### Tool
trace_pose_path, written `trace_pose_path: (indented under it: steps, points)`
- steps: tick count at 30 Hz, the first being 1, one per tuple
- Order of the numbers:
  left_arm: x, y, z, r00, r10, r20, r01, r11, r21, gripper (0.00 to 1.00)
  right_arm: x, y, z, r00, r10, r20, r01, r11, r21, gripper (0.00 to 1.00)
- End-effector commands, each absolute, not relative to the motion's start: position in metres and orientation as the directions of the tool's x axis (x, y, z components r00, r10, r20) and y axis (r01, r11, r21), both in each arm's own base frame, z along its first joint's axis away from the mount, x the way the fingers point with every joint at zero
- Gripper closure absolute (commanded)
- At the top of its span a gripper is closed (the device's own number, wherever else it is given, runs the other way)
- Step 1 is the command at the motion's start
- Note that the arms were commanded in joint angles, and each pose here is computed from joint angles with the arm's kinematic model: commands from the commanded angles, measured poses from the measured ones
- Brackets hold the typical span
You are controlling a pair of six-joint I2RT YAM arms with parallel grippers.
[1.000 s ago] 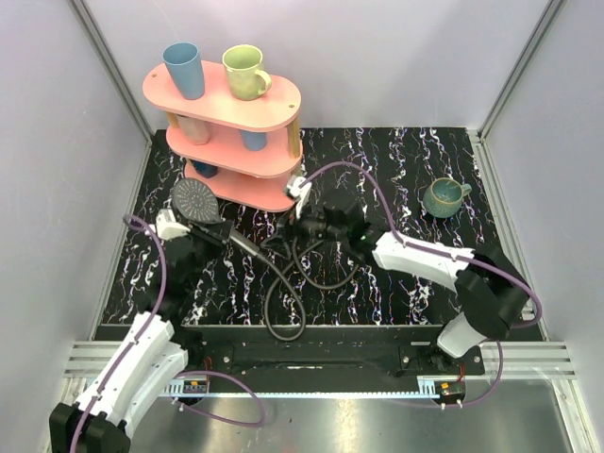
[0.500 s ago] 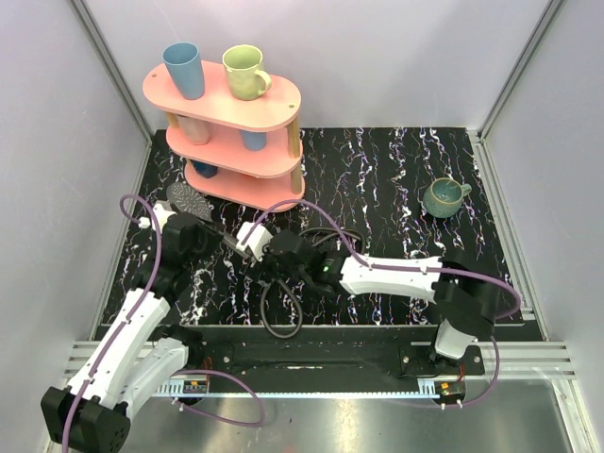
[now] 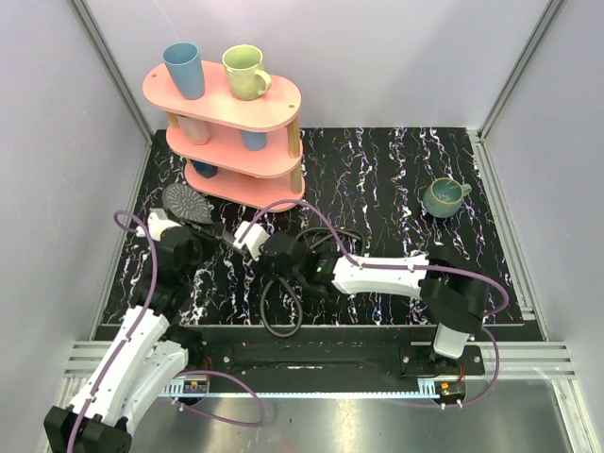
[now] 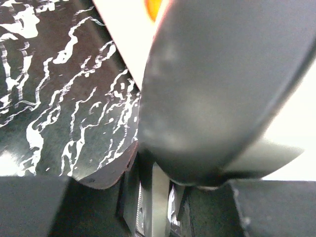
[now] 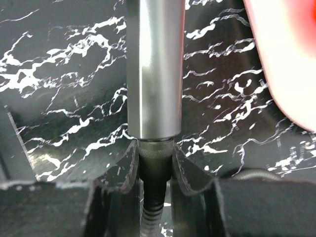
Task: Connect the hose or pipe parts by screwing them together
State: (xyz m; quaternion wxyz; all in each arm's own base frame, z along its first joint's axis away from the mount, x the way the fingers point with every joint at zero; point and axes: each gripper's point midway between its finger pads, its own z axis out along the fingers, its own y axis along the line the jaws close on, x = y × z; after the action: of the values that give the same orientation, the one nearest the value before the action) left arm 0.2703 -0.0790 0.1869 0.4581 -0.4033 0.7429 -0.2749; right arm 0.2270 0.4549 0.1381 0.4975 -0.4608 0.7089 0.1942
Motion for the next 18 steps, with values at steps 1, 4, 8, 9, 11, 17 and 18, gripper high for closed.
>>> trace_pose_path:
  steps: [1, 4, 8, 9, 11, 17, 18]
  points:
    - [0.271, -0.113, 0.223, -0.278, -0.836, -0.473, 0.008, 0.49, -0.872, 1.0, 0.235, 0.467, 0.211, -0.145, -0.174, -0.974, -0.904, 0.422, 0.059, 1.0]
    - [0.26, -0.115, 0.235, -0.208, -0.852, -0.481, 0.202, 0.444, -0.873, 1.0, 0.242, 0.456, 0.226, -0.239, -0.034, -0.97, -0.925, 0.313, 0.217, 1.0]
    - [0.25, -0.113, 0.237, -0.144, -0.86, -0.49, 0.324, 0.427, -0.844, 1.0, 0.251, 0.445, 0.231, -0.305, 0.04, -0.952, -0.926, 0.22, 0.306, 1.0]
    - [0.249, -0.113, 0.228, -0.14, -0.858, -0.494, 0.329, 0.43, -0.841, 1.0, 0.248, 0.445, 0.239, -0.301, 0.062, -0.952, -0.937, 0.165, 0.307, 1.0]
    - [0.241, -0.121, 0.236, -0.146, -0.852, -0.503, 0.419, 0.407, -0.812, 1.0, 0.261, 0.436, 0.247, -0.35, 0.144, -0.926, -0.923, 0.116, 0.367, 1.0]
    - [0.246, -0.128, 0.24, -0.16, -0.835, -0.527, 0.44, 0.417, -0.795, 1.0, 0.272, 0.408, 0.25, -0.535, 0.216, -0.817, -0.845, -0.16, 0.511, 1.0]
    - [0.247, -0.127, 0.24, -0.157, -0.836, -0.525, 0.432, 0.42, -0.798, 1.0, 0.275, 0.408, 0.244, -0.543, 0.209, -0.813, -0.839, -0.155, 0.521, 1.0]
